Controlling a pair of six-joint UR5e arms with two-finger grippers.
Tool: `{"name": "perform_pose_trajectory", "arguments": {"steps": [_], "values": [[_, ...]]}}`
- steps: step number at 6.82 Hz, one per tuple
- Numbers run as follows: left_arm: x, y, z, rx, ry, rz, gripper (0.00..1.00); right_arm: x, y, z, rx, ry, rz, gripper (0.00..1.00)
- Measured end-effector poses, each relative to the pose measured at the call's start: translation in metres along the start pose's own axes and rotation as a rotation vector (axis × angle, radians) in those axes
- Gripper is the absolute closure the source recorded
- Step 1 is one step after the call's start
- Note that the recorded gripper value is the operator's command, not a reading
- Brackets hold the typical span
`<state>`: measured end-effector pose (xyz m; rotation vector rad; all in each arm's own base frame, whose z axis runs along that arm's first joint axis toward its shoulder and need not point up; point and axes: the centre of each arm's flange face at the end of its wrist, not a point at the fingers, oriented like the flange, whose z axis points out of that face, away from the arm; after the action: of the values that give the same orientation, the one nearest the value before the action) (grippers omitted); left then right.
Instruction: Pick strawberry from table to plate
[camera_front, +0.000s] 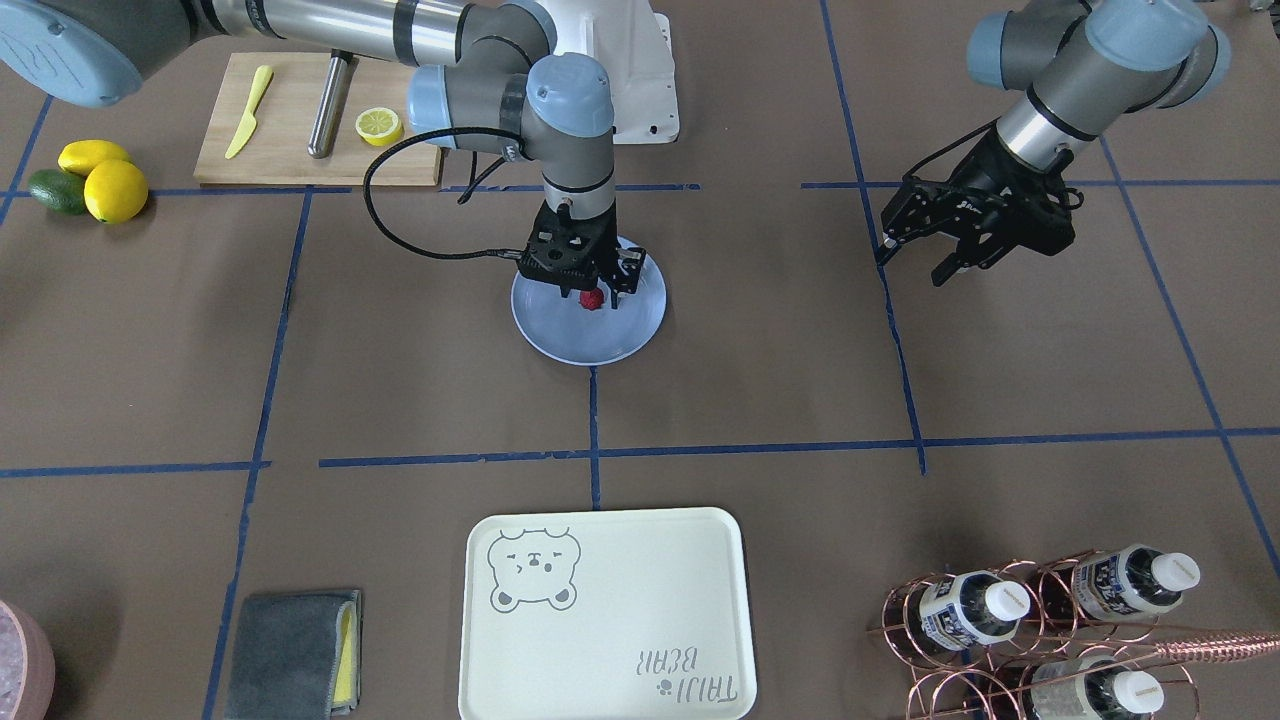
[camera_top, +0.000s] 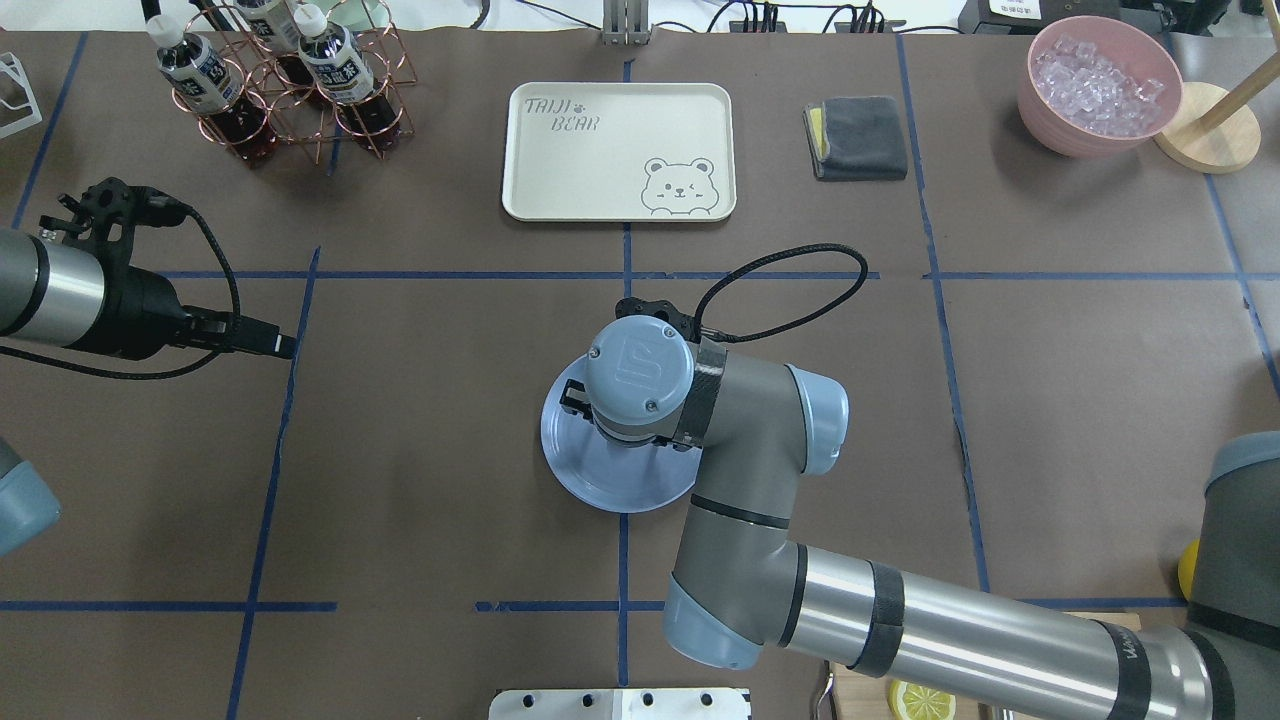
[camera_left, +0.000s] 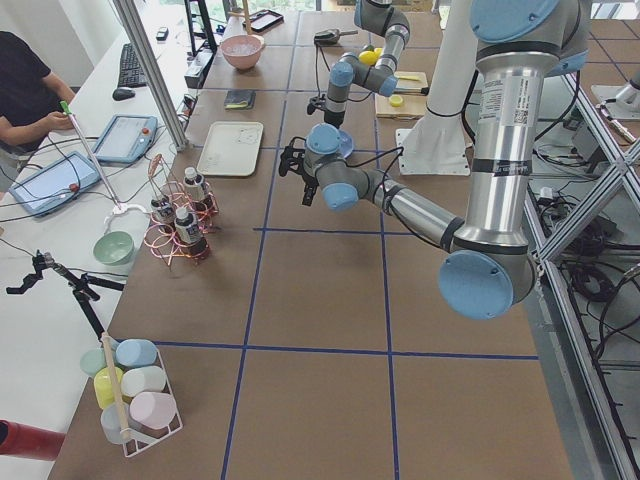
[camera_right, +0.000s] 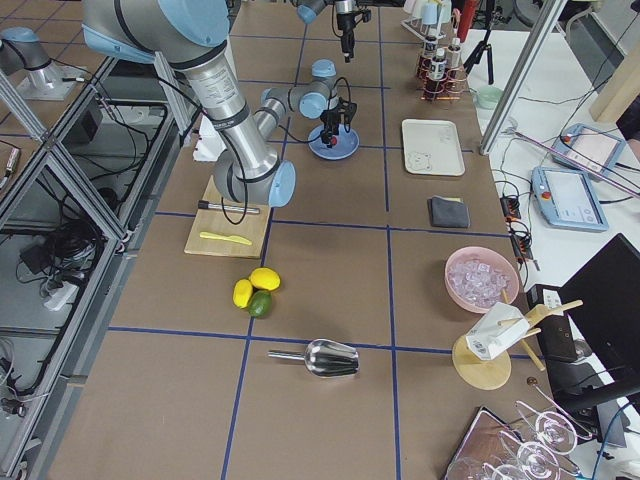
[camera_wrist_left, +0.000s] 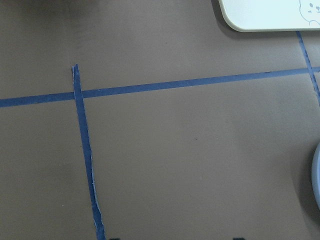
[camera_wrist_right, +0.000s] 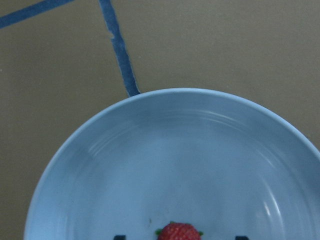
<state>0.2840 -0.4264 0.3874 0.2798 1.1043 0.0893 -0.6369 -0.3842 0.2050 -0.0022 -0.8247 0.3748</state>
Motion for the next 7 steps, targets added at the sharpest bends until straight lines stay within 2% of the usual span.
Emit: {"name": "perform_pose_trajectory", "arguments": {"steps": [2,4,5,7], "values": [[-0.011,0.006,0.0,-0.009,-0.015,0.024,0.2,0.018,-0.02,-0.032,-0.001,-0.017,0.017,0.0],[-0.069,0.011,-0.017,-0.009,-0.088,0.17,0.2,0.094,-0.075,-0.089,-0.039,-0.052,-0.007,0.0],[-0.119,0.004,-0.039,-0.003,-0.143,0.254,0.2,0.148,-0.108,-0.112,-0.054,-0.054,-0.055,0.0],[-0.238,-0.013,-0.095,-0.002,-0.27,0.398,0.2,0.281,-0.18,-0.151,-0.07,-0.014,-0.187,0.0]]}}
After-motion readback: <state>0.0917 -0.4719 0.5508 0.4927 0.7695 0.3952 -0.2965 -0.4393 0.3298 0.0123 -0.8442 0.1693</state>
